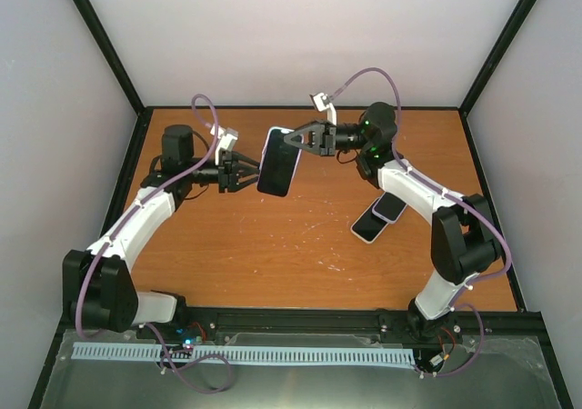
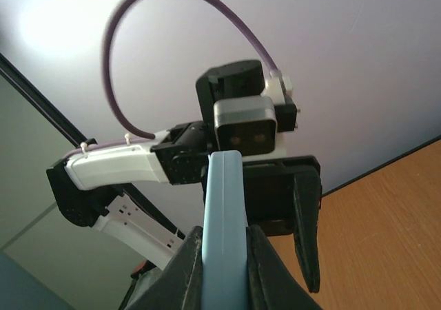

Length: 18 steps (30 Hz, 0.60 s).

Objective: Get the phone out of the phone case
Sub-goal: Remove the phone case from the phone.

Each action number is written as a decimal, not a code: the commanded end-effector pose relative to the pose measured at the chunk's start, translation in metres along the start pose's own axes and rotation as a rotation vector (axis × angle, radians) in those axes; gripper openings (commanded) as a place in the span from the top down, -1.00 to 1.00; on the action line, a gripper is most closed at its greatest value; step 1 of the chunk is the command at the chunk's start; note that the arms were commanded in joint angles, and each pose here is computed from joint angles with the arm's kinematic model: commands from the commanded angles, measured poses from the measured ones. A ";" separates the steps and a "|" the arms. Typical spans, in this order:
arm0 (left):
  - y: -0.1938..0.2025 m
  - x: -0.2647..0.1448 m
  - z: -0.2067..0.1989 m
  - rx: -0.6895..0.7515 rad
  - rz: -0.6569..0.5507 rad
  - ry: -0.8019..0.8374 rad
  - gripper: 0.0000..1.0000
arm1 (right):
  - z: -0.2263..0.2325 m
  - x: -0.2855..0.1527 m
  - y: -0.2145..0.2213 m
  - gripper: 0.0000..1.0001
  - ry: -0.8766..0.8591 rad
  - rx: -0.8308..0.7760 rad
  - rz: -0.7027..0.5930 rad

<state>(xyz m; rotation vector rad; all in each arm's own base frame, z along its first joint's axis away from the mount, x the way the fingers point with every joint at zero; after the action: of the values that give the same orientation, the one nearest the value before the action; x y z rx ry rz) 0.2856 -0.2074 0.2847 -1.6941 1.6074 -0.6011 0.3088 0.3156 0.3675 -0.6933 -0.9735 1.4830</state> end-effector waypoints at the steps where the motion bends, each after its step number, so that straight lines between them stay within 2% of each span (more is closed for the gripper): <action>1: -0.023 0.003 -0.020 0.126 -0.011 0.050 0.10 | 0.015 0.019 0.018 0.95 -0.081 -0.025 0.111; 7: -0.018 0.006 -0.032 0.148 0.017 0.126 0.23 | 0.009 0.027 0.021 0.94 -0.094 -0.045 0.133; 11: -0.014 0.006 -0.035 0.140 0.028 0.154 0.39 | 0.004 0.030 0.017 0.95 -0.097 -0.047 0.128; 18: -0.011 0.005 -0.039 0.056 0.051 0.214 0.87 | -0.014 0.033 0.015 0.93 -0.086 -0.028 0.125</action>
<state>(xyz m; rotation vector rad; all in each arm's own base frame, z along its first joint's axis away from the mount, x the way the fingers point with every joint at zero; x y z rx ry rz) 0.2705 -0.2155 0.2928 -1.6333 1.7168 -0.7118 0.3083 0.3362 0.3534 -0.7326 -1.0128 1.6009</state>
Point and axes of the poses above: each gripper's point midway between its finger pads, its own x axis out along the fingers, its own z axis along the line the jaws close on, y = z × x, the point moved 1 cm from there along -x, back along the fingers, and after that the axes turned 8 degrees about -x, right-handed, at the moved point
